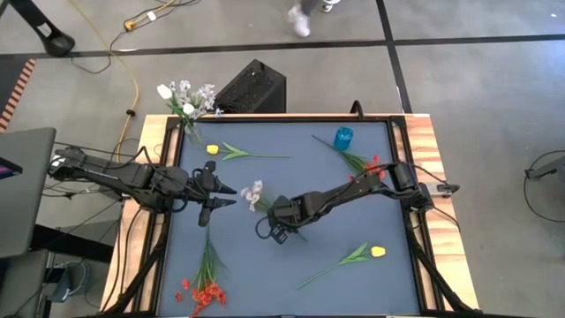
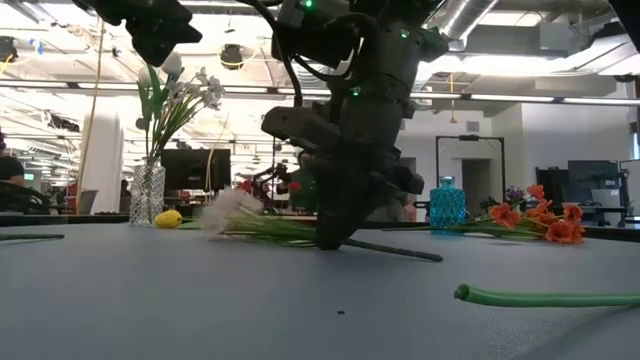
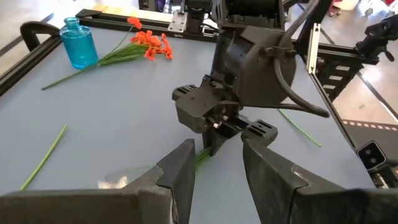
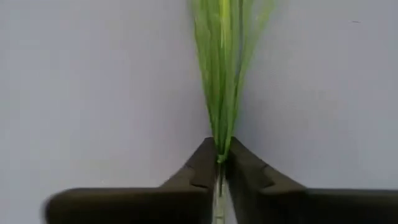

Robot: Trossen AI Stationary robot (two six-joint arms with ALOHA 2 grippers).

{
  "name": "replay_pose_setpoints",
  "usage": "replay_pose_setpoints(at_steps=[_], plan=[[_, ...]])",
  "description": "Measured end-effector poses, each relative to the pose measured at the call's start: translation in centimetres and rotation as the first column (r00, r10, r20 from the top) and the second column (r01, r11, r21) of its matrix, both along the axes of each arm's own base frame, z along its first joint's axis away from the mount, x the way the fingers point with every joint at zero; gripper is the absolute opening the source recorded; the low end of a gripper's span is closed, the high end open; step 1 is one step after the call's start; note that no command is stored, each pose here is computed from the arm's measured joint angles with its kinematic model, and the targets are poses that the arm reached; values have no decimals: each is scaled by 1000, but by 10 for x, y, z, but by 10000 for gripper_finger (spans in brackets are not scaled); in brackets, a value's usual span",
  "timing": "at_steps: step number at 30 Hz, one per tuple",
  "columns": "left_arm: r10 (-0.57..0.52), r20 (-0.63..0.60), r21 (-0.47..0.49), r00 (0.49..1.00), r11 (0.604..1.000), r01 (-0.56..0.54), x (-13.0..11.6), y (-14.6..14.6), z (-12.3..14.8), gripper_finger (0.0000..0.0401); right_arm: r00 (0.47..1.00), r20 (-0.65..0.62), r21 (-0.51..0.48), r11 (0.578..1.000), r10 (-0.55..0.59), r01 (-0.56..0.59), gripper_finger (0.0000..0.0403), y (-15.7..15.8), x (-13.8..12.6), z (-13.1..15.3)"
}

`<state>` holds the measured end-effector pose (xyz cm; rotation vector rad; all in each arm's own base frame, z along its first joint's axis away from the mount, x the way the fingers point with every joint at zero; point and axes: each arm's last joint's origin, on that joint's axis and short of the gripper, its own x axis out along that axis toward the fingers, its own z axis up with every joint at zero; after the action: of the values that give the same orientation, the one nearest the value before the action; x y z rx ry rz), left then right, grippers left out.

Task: Sort flowers into vase by color
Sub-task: Put the white flower into the transparent vase, then put the white patterned flowers into the transparent vase

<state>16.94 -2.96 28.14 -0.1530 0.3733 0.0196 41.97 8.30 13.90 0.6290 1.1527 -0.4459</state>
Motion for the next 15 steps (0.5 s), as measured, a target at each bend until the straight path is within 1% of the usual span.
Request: replay_pose_setpoints(at_steps=[2, 4, 7, 12, 15], plan=[[0, 0, 0, 1000, 1000, 0, 0, 0, 0, 123, 1000, 15, -2, 1000, 11, -11, 28, -2, -1, 8], [0, 0, 0, 1000, 1000, 0, 0, 0, 0, 123, 999, 31, 3, 1000, 31, -31, 27, -7, -3, 18], [6, 7, 0, 1000, 1000, -6, 0, 0, 1, 123, 995, 88, -8, 999, 49, -49, 27, -21, -7, 48], [20, 49, -21, 999, 1000, -19, 2, 0, 4, 123, 987, 142, -115, 991, 80, -64, 27, -51, -22, 92], [28, 69, -64, 997, 998, -24, 2, 0, 6, 123, 970, 227, -210, 977, 82, -33, 27, -66, -33, 126]])
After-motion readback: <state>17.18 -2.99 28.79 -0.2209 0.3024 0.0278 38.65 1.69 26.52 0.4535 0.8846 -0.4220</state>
